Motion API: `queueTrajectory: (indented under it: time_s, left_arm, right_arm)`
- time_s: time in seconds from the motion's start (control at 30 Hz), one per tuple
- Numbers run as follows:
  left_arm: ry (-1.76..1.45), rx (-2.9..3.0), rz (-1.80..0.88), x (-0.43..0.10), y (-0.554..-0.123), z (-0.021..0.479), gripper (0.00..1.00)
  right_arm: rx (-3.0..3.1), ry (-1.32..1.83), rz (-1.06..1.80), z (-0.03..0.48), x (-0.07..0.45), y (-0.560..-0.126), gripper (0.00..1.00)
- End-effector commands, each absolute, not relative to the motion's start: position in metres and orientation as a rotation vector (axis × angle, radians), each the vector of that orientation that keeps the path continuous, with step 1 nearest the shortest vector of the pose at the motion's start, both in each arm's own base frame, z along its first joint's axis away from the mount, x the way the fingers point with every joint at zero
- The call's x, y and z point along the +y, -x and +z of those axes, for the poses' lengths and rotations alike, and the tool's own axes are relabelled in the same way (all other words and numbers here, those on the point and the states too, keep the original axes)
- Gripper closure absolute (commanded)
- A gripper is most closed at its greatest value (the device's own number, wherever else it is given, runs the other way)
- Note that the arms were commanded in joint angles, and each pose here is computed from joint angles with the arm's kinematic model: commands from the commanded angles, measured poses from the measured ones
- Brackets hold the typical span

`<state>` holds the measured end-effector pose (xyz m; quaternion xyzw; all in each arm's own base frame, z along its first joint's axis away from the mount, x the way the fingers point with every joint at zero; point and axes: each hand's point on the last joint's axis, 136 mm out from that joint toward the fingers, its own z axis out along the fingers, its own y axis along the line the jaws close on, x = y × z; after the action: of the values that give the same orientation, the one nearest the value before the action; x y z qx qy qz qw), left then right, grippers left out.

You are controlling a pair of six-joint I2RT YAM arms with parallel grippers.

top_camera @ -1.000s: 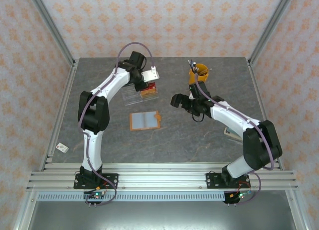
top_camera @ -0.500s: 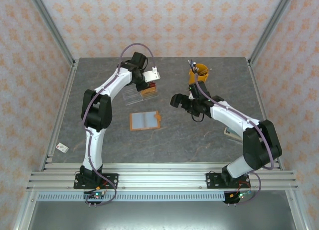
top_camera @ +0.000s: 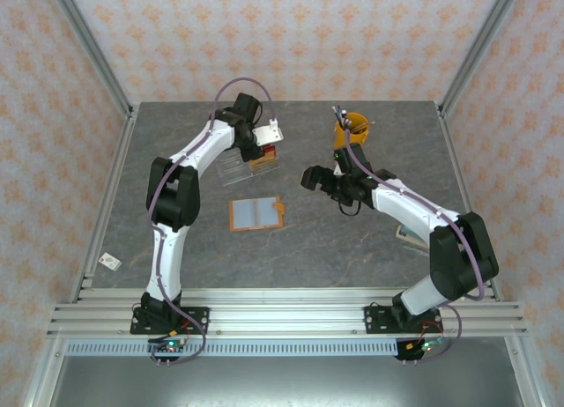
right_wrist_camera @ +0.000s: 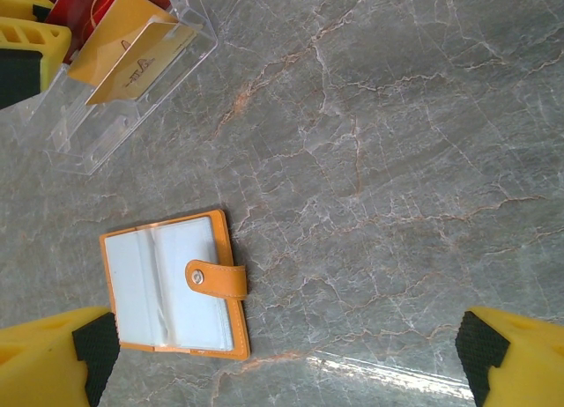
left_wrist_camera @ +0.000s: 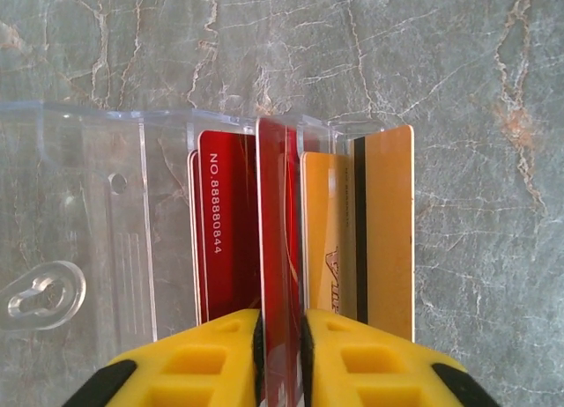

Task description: Take the credit cards out of the card holder

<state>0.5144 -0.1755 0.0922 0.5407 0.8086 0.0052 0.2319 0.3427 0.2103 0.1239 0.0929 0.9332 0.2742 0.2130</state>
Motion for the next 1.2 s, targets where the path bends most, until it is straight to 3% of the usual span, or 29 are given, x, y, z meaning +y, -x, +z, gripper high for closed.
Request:
queueTrajectory:
  time_s: [0.0, 0.37, 0.6, 0.87, 1.0, 1.17]
  left_arm:
    - [-1.425, 2.193, 0.058, -0.171, -0.528, 0.113, 0.74]
    - [-1.173, 2.113, -0.074, -0.164, -0.526, 0.184, 0.71]
    - [-0.657, 2.158, -0.101, -0.124, -0.515, 0.234, 0.71]
    - [-0.179, 2.250, -0.180, -0.092, -0.458, 0.220, 0.65]
    - [0.135, 2.280, -0.186, -0.069, -0.425, 0.201, 0.60]
    - [0.309, 2.420, -0.124, -0.051, -0.385, 0.168, 0.58]
  right_arm:
    - [2.581, -0.257, 0.776, 0.133, 0.212, -0.344, 0.00]
    - [2.585, -0.254, 0.776, 0.131, 0.213, -0.346, 0.01]
    - [2.608, -0.230, 0.821, 0.123, 0.229, -0.343, 0.06]
    - [2.673, -0.125, 0.784, 0.102, 0.271, -0.327, 0.12]
    - [2.711, -0.096, 0.810, 0.087, 0.299, -0.316, 0.20]
    - [2.737, -0.088, 0.827, 0.074, 0.323, -0.310, 0.34]
